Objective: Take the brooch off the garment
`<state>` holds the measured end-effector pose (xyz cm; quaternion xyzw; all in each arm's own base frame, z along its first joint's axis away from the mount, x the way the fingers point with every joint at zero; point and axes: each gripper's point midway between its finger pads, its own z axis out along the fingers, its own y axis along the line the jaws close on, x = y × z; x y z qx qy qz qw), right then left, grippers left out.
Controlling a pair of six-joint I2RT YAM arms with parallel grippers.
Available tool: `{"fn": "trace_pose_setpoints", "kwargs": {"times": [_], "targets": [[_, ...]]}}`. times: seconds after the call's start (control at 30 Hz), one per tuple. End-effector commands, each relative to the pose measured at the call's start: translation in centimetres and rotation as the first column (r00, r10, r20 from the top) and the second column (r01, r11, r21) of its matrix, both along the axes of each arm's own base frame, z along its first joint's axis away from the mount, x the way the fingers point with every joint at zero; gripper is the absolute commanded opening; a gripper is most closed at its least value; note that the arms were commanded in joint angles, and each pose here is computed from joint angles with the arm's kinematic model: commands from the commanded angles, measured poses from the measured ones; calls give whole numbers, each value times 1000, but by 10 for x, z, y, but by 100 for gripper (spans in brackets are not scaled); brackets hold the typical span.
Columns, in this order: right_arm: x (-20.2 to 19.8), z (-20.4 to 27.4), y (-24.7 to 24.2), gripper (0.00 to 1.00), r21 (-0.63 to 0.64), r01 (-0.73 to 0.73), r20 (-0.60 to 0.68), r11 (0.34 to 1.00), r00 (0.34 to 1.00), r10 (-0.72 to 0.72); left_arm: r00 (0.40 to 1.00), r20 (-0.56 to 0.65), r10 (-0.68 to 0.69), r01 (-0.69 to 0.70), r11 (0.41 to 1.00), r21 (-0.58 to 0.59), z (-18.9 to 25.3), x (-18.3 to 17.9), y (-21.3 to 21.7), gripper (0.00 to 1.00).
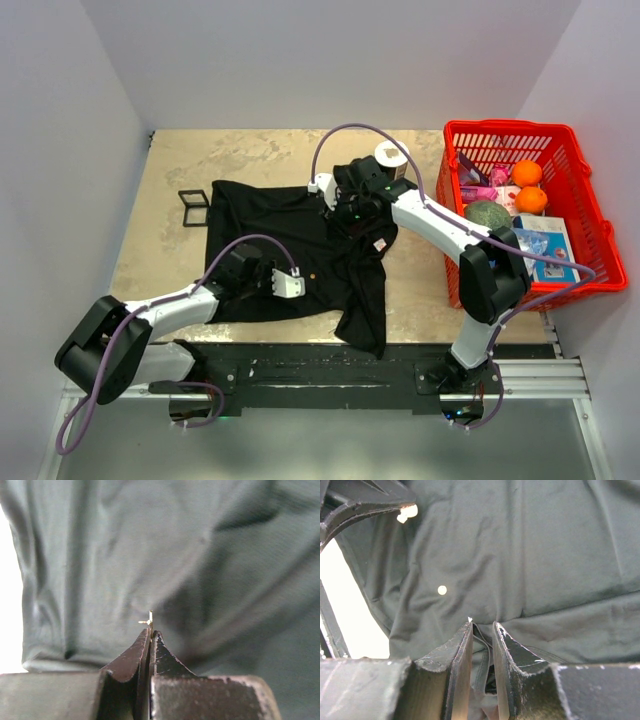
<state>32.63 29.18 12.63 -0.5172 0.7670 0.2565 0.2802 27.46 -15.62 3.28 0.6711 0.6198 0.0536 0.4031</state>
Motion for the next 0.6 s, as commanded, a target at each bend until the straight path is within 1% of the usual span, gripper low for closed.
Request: {"fn": "trace_pose_setpoints", "kwargs": {"times": [0.0, 0.13, 0.17, 0.27, 0.3, 0.33, 0.37, 0.4, 0.47, 0.5, 0.57], "targets": [[6, 17, 5, 26, 43, 16, 40, 999, 999, -18, 995, -65, -76, 76, 997, -5, -3, -13, -10, 0], [8, 17, 6, 26, 43, 16, 40, 999, 999, -18, 990, -103, -94, 97, 995, 19, -12, -20, -8, 0], [9, 17, 7, 26, 44, 15, 42, 999, 999, -16, 986, -140, -92, 98, 994, 40, -19, -26, -4, 0], [9, 18, 7, 26, 47, 14, 42, 999, 999, -16, 986, -148, -81, 87, 996, 32, -19, -26, -4, 17], [8, 18, 7, 26, 47, 12, 38, 999, 999, -14, 983, -166, -82, 88, 996, 32, -20, -29, -4, 25], [7, 19, 7, 26, 49, 11, 38, 999, 999, -13, 980, -177, -91, 97, 995, 28, -20, -31, -5, 28], [7, 18, 6, 26, 47, 10, 37, 999, 999, -12, 976, -184, -113, 115, 993, -1, -16, -35, -10, 31], [5, 17, 6, 26, 44, 9, 32, 999, 999, -10, 972, -207, -115, 118, 993, -1, -17, -40, -8, 36], [4, 16, 4, 26, 37, 7, 29, 999, 1000, -8, 968, -206, -141, 131, 989, -61, -2, -44, -17, 41], [4, 20, 4, 27, 36, 3, 31, 999, 1000, -5, 963, -233, -134, 118, 990, -80, 6, -48, -18, 52], [5, 24, 3, 27, 30, -3, 44, 1000, 999, 1, 962, -229, -151, 125, 984, -124, 28, -53, -20, 55]]}}
